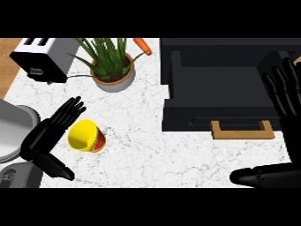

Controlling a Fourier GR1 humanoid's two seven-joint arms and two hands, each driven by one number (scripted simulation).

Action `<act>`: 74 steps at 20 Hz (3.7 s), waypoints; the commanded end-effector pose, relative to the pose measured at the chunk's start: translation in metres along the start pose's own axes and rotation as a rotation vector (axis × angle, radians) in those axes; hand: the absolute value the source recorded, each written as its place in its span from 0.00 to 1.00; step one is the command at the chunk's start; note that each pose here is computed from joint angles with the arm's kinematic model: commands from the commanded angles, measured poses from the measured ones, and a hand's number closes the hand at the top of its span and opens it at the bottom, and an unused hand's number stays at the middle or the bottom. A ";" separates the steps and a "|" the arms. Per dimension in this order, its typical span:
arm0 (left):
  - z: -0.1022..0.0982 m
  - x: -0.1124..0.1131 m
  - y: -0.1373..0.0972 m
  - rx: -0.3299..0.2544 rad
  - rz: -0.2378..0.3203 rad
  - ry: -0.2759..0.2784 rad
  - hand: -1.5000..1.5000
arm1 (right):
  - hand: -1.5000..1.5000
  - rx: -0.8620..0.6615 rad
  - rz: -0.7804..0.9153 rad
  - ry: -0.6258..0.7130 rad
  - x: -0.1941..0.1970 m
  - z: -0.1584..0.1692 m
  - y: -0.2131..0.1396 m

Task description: Pick up the cup, place it into the drawer and close the drawer

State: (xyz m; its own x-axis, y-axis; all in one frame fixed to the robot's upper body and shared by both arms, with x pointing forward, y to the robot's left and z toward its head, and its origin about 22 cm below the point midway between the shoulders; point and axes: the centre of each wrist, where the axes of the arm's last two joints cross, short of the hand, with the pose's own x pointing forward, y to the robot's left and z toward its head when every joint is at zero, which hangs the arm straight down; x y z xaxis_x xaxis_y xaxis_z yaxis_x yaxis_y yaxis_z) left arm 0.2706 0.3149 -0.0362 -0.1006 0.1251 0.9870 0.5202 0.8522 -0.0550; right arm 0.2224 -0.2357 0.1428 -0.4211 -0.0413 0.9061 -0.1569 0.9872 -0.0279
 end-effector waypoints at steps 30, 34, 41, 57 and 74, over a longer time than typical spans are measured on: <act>0.001 -0.074 0.022 0.014 0.043 0.012 0.00 | 0.00 0.023 -0.009 -0.018 0.005 -0.003 -0.003; -0.007 -0.079 0.012 0.023 0.075 -0.014 0.00 | 0.00 0.031 -0.001 -0.004 0.014 -0.007 0.001; 0.003 -0.089 0.010 0.035 0.134 0.014 0.00 | 0.00 0.010 -0.029 -0.014 0.008 0.014 0.000; -0.022 -0.094 -0.015 -0.090 0.337 -0.063 1.00 | 0.00 0.016 -0.003 -0.002 -0.004 0.007 -0.010; 0.007 -0.093 -0.025 0.610 0.047 -0.395 1.00 | 0.00 -0.002 -0.006 0.004 0.017 -0.008 -0.015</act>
State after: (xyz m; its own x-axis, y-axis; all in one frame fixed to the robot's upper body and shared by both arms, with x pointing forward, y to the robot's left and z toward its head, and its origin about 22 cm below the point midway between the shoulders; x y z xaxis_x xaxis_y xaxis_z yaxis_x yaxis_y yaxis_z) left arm 0.2712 0.2892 -0.1292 -0.3334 0.2177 0.9173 -0.0229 0.9708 -0.2388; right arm 0.2201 -0.2442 0.1513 -0.4167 -0.0447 0.9079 -0.1648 0.9860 -0.0270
